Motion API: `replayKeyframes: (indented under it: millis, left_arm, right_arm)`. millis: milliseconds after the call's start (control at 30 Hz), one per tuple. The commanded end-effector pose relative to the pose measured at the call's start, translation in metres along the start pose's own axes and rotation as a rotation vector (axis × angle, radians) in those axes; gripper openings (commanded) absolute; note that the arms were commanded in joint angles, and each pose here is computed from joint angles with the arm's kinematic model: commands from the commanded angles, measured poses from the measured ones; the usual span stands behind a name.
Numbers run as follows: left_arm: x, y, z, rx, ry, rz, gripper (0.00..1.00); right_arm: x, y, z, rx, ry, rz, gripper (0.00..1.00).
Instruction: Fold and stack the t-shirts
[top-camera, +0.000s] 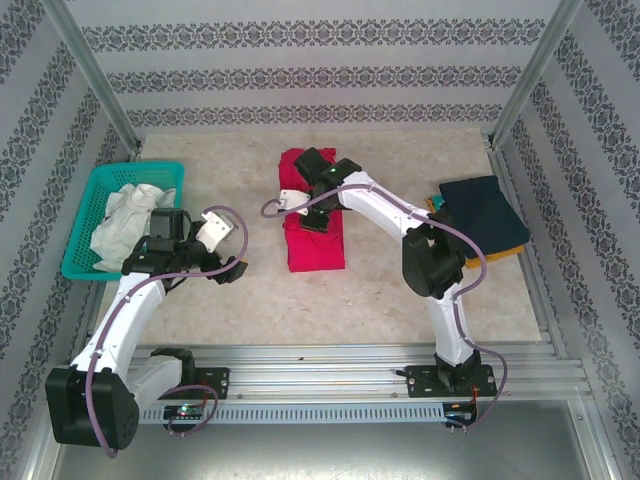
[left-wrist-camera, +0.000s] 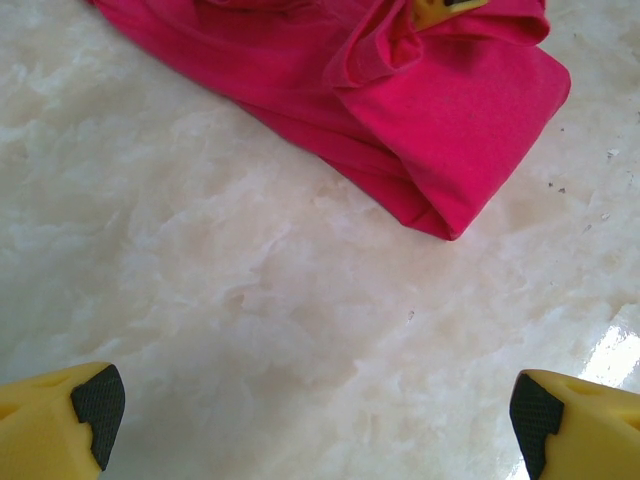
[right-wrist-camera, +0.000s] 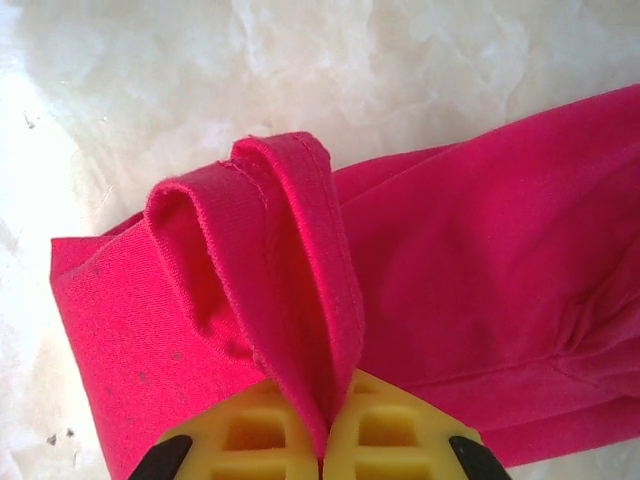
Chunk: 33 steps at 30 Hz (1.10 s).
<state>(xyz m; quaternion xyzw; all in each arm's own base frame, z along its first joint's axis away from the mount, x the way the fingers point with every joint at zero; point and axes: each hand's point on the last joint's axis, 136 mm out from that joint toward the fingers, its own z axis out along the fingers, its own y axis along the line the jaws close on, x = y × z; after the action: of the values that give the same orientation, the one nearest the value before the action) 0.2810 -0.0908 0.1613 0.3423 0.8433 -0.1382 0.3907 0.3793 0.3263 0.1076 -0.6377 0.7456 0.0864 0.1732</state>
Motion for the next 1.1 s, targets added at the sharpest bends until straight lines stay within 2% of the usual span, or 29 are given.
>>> replayKeyframes:
  millis: [0,233,500,633,667,700,733,767,833,867,933,1067]
  left_arm:
    - [-0.001,-0.006,0.002,0.034,-0.019,0.006,1.0]
    - [-0.001,-0.006,0.002,0.034,-0.025,-0.012,1.0]
    - [-0.012,-0.01,0.006,0.067,-0.101,-0.072,1.0]
    - [-0.018,-0.012,0.007,0.09,-0.126,-0.099,1.0]
    - [-0.02,-0.012,0.007,0.095,-0.135,-0.102,1.0]
    - [-0.021,-0.012,0.008,0.101,-0.141,-0.105,1.0]
    - [-0.023,-0.014,0.008,0.111,-0.146,-0.106,1.0]
    - [-0.023,-0.015,0.008,0.118,-0.146,-0.105,1.0]
    - [-0.024,-0.015,0.009,0.117,-0.15,-0.105,1.0]
    - [-0.025,-0.015,0.009,0.118,-0.154,-0.106,1.0]
    - [-0.024,-0.015,0.011,0.118,-0.157,-0.109,1.0]
    - [-0.026,-0.017,0.015,0.13,-0.16,-0.107,1.0]
  right_arm:
    - [0.0,-0.005,0.009,-0.019,0.007,0.023,0.0]
    - [0.013,-0.017,0.027,-0.002,0.042,0.06,0.0]
    - [0.021,-0.028,0.041,0.003,0.051,0.111,0.0]
    - [0.02,-0.034,0.044,0.012,0.041,0.121,0.08]
    - [0.019,-0.036,0.044,0.016,0.037,0.129,0.17]
    - [0.018,-0.038,0.043,0.02,0.034,0.136,0.3]
    - [0.016,-0.04,0.039,0.031,0.031,0.144,0.47]
    - [0.014,-0.044,0.032,0.057,0.021,0.151,0.58]
    - [0.008,-0.055,0.02,0.122,-0.014,0.178,0.71]
    - [0.004,-0.061,0.01,0.157,-0.046,0.198,0.76]
    - [0.001,-0.068,-0.006,0.196,-0.097,0.244,0.81]
    - [0.007,-0.067,-0.025,0.237,-0.156,0.315,0.83]
